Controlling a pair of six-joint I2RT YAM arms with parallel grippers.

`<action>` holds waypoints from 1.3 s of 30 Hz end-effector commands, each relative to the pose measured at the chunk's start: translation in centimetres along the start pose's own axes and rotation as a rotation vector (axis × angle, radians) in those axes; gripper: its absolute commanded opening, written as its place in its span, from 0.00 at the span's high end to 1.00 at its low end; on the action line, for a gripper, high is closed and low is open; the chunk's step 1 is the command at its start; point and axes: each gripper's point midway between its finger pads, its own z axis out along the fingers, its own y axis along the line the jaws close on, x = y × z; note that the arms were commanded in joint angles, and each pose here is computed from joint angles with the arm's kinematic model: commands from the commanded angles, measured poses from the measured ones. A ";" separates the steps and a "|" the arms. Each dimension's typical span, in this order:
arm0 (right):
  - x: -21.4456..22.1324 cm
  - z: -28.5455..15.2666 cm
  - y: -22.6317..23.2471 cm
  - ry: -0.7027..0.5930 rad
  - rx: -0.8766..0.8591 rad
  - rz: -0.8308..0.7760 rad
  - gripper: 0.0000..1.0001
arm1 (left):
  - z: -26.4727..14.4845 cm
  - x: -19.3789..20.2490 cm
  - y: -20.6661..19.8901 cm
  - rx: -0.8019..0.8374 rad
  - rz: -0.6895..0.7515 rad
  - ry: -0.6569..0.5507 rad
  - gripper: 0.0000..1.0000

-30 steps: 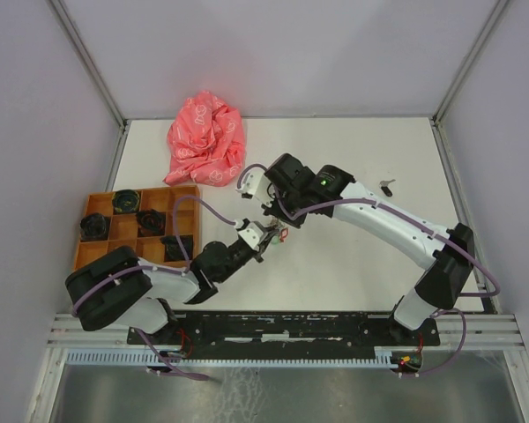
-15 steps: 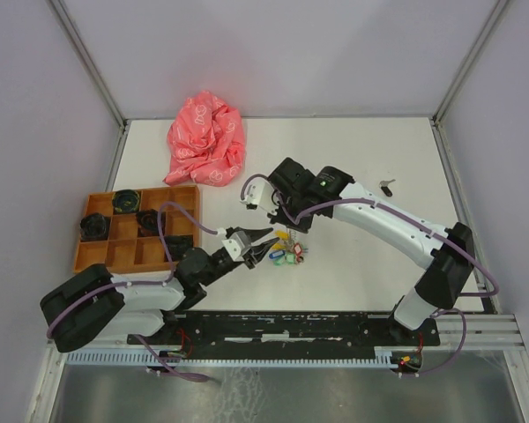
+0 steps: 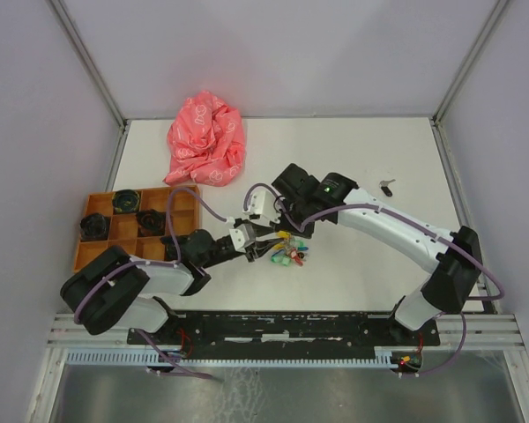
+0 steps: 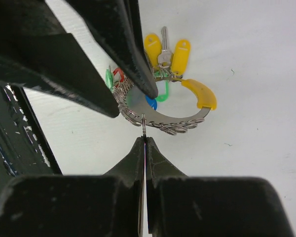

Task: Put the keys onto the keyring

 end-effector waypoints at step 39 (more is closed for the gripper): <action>-2.3 -2.3 0.5 -0.220 0.024 -0.129 0.95 | 1.8 -1.2 -0.4 0.148 0.021 -0.085 0.97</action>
